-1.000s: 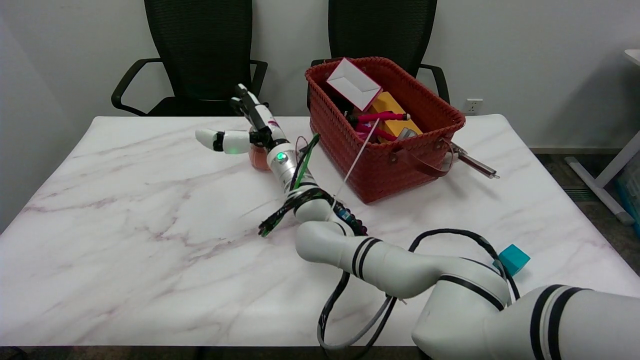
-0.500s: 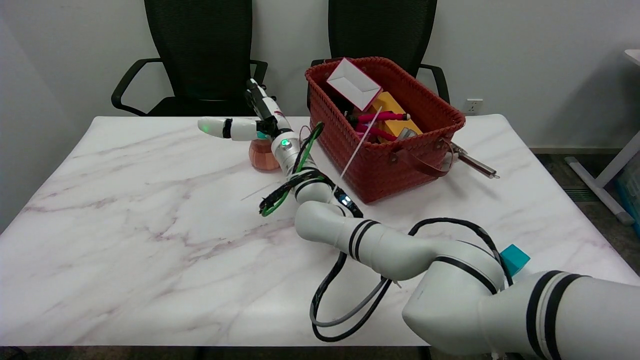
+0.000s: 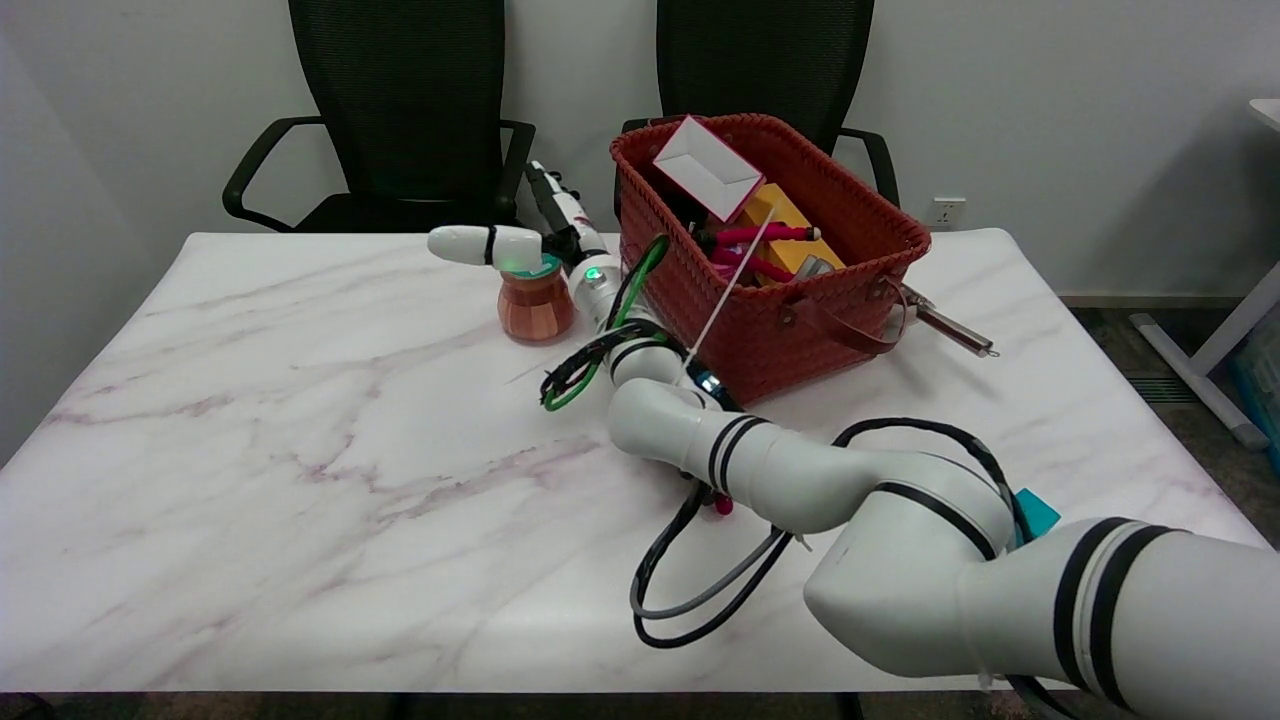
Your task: Pick up the wooden mortar.
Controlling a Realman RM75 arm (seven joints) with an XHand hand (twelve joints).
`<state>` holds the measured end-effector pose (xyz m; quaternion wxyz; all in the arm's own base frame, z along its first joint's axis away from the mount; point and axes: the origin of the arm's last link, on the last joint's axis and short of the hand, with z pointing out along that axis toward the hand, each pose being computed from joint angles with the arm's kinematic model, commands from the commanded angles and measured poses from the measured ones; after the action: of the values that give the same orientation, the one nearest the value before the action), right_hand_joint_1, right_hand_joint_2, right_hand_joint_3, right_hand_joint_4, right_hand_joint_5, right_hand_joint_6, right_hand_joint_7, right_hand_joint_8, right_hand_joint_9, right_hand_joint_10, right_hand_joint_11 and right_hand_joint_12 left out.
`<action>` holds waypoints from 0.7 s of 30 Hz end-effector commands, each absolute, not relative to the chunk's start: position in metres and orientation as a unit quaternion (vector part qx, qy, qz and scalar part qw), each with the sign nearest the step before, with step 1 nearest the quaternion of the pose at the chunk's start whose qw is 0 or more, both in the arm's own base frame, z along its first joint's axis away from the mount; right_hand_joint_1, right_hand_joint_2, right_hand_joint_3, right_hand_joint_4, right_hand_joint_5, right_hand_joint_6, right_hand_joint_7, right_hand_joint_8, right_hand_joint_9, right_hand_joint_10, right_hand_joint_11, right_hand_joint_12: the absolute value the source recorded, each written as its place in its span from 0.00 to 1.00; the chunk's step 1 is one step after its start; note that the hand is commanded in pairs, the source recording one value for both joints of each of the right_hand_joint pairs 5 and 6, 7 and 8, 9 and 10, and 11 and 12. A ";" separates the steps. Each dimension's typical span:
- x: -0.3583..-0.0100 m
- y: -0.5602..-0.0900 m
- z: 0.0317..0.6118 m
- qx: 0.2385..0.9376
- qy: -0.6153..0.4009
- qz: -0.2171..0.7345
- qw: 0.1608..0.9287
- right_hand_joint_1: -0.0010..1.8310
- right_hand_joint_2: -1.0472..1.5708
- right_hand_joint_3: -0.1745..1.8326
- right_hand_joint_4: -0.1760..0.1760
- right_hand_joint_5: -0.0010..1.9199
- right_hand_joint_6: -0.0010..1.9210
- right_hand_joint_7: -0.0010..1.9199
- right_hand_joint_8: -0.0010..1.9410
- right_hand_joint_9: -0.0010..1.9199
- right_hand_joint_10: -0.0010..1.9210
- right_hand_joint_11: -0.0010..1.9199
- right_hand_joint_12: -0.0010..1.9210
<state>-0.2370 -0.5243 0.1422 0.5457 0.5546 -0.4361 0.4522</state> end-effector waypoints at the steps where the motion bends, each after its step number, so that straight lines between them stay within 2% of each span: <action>1: -0.239 -0.535 0.182 0.541 -0.421 0.439 0.580 0.50 0.43 0.00 0.50 0.00 0.00 0.00 0.00 0.00 0.00 0.00 0.00; 21: -0.256 -0.533 0.178 0.532 -0.450 0.404 0.592 0.50 0.42 0.00 0.50 0.00 0.00 0.00 0.00 0.00 0.00 0.00 0.00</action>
<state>-0.2448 -0.5339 0.1733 0.5805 0.5409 -0.4350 0.4257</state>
